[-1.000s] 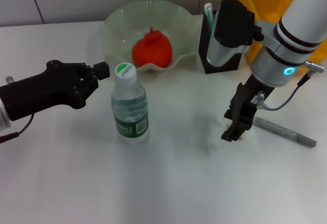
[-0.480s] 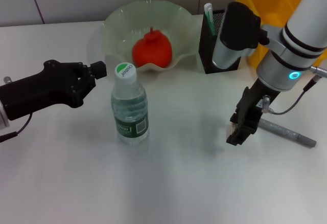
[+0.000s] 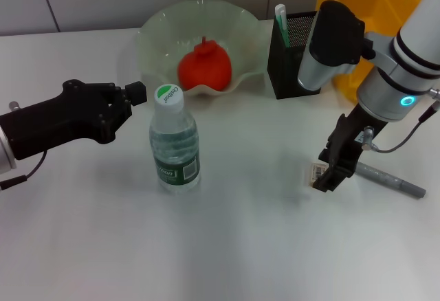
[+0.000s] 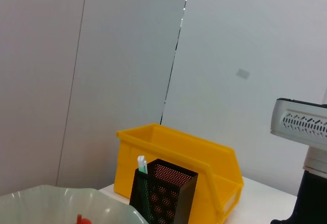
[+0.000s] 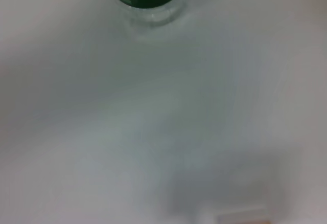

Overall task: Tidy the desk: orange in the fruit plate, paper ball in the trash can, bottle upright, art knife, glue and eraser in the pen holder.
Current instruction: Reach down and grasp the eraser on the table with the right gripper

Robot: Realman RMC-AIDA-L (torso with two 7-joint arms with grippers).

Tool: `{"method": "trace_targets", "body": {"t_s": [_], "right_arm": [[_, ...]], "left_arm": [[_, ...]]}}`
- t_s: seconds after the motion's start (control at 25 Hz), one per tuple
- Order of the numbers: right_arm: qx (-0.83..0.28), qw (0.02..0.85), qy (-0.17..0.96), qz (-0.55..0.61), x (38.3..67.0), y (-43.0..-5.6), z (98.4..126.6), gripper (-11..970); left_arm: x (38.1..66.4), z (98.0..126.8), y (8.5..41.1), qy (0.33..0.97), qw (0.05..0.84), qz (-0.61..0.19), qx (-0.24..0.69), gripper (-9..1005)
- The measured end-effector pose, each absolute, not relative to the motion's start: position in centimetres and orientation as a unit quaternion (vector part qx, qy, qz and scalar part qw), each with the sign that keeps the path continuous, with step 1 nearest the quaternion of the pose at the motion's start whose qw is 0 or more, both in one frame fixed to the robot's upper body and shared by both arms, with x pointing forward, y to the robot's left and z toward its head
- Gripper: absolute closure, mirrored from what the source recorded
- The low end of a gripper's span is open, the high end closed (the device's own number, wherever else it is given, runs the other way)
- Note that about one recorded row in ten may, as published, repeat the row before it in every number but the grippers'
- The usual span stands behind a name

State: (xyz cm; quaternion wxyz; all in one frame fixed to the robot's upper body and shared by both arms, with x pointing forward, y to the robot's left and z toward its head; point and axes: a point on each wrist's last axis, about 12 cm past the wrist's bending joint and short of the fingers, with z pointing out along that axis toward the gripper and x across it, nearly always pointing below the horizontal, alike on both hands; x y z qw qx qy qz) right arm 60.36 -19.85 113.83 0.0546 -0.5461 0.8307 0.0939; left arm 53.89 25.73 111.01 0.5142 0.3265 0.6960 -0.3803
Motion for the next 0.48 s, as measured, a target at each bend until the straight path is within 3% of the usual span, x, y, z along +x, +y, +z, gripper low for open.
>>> {"method": "trace_targets", "body": {"t_s": [0.48], "right_arm": [[-0.546,0.058,0.831,0.088,60.42,-19.99,113.47,365]], "left_arm": [[53.78,110.95,25.79,0.696,0.513,-0.381,0.326,953]]}}
